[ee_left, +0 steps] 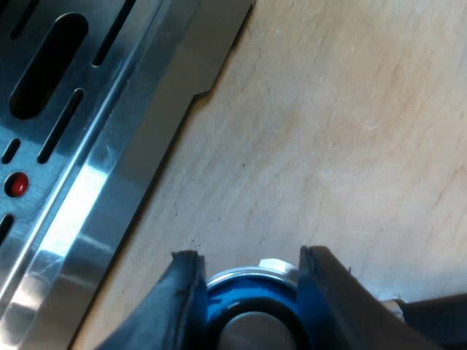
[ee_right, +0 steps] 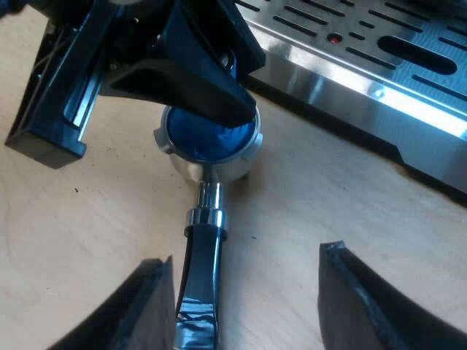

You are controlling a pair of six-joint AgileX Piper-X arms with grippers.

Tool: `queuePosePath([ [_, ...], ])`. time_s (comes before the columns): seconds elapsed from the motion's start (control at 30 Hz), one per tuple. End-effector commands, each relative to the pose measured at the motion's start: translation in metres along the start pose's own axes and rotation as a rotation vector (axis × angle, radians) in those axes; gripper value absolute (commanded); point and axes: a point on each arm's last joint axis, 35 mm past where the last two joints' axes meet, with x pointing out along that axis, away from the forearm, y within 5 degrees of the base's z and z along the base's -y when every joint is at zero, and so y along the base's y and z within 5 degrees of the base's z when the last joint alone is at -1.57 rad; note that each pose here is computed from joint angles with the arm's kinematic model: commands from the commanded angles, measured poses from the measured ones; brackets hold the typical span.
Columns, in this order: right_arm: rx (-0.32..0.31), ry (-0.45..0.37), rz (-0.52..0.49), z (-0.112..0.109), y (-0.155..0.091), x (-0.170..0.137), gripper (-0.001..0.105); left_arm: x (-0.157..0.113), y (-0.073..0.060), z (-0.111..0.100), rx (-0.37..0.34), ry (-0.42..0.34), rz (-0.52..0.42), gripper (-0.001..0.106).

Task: Grind coffee beans and then tamp

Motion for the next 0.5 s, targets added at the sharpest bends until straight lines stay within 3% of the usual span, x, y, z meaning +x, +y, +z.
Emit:
queuePosePath([
  [0.03,-0.001,-0.009,-0.003,0.002,-0.001,0.000,0.047,0.005,-0.002,-0.008,-0.035,0.045,-0.008,0.001],
  [0.3,-0.001,-0.009,-0.003,0.002,-0.001,0.000,0.047,0.010,-0.004,-0.023,-0.062,0.049,-0.015,0.001],
  [0.5,-0.001,-0.009,-0.003,0.002,-0.001,0.000,0.047,0.011,-0.004,-0.023,-0.060,0.035,-0.025,0.001],
])
